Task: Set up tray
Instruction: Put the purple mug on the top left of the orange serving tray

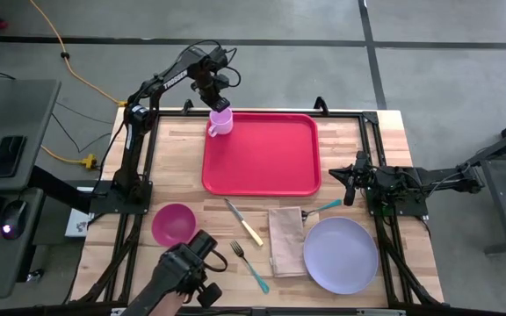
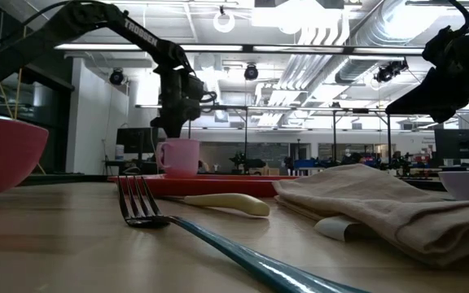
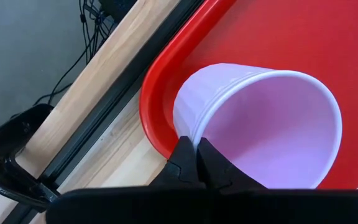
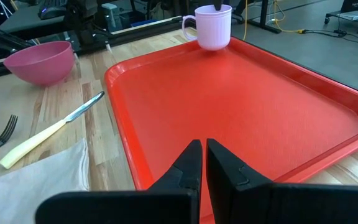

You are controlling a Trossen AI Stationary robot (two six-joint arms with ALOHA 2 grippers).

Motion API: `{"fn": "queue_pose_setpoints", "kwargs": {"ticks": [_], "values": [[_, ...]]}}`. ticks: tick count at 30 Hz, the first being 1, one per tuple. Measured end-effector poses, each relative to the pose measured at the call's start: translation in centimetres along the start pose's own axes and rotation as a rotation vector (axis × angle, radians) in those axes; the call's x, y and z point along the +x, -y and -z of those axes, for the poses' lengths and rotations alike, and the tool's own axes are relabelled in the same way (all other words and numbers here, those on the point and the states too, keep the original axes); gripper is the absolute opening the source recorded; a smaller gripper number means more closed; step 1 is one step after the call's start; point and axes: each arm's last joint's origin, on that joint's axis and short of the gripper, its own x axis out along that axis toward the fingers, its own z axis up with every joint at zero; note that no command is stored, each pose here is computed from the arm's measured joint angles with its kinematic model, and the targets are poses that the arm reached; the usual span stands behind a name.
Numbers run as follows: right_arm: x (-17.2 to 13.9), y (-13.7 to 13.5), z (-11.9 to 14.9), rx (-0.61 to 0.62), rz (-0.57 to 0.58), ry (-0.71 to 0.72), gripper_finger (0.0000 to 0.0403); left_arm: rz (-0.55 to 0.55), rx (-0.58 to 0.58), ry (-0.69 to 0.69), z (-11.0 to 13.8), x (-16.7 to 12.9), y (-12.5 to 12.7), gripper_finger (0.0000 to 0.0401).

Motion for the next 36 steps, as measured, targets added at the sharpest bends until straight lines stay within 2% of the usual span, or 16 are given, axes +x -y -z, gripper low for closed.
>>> {"fn": "queue_pose_setpoints", "kwargs": {"ticks": [12,32,36], "values": [[0.0,0.0,0.0,-0.001,0.000,-0.002,0.0000,0.010,-0.003,-0.036,0.5,2.1,-0.3,0.0010],[0.0,0.0,0.0,-0.001,0.001,-0.002,0.0000,-0.032,-0.005,0.009,-0.1,1.5,-0.4,0.0012],[0.0,0.0,0.0,-0.001,0.001,-0.002,0.0000,-0.034,-0.017,0.009,-0.1,1.4,-0.3,0.0026]]}}
